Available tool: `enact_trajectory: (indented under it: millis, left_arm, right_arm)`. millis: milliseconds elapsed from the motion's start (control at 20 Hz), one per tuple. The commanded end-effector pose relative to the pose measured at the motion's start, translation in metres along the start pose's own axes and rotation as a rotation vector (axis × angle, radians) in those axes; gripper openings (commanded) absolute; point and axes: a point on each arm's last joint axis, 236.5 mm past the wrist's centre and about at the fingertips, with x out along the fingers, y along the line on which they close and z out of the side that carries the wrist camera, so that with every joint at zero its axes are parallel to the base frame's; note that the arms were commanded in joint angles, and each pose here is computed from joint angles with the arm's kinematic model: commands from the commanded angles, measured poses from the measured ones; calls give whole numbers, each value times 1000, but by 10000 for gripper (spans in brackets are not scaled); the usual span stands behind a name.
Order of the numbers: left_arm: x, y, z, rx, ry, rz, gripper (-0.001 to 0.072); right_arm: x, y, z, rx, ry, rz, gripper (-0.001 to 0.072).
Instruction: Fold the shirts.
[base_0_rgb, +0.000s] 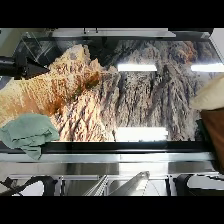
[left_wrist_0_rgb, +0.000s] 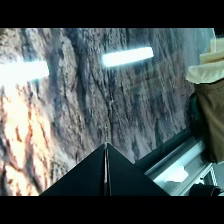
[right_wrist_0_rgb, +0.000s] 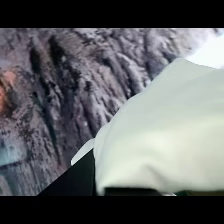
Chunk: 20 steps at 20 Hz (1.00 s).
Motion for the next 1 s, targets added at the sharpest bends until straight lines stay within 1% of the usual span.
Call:
enact_trajectory:
  millis: [0,100,200,300,400,550,650,750,800,850,900,950]
  left_arm:
    - [0,-1,-1,0,5,-1,11]
    - [0,0,-1,0,4,-1,11]
    - [0,-1,-1,0,4,-1,11]
    - [0,-1,-1,0,4,-2,11]
    - [0,0,-1,-1,4,-2,11]
    - [0,-1,-1,0,5,-2,11]
    - [0,0,-1,0,5,-2,11]
    - [0,-1,-2,0,9,-3,11]
    - [0,-1,-2,0,10,-4,11]
    - [0,-1,-2,0,10,-4,11]
    - [0,-1,-2,0,10,-3,11]
    - [0,-1,-3,1,12,-4,11]
  right_arm:
    - [-19,-44,5,23,-10,-53,13]
    - [-22,-40,17,-58,-62,-43,13]
    - [-34,-22,39,-129,-160,1,14]
    - [-53,-13,62,-182,-277,-4,13]
    - [-64,-8,71,-222,-335,-9,14]
    - [-57,-13,46,-238,-225,-23,14]
    - [-55,-21,28,-179,-147,-46,14]
    - [-57,-46,0,-102,-30,-141,14]
    - [-58,-64,-15,-31,31,-214,13]
    - [-61,-85,-32,41,100,-300,14]
    - [-67,-113,-48,122,154,-421,14]
    - [-72,-128,-54,150,157,-490,14]
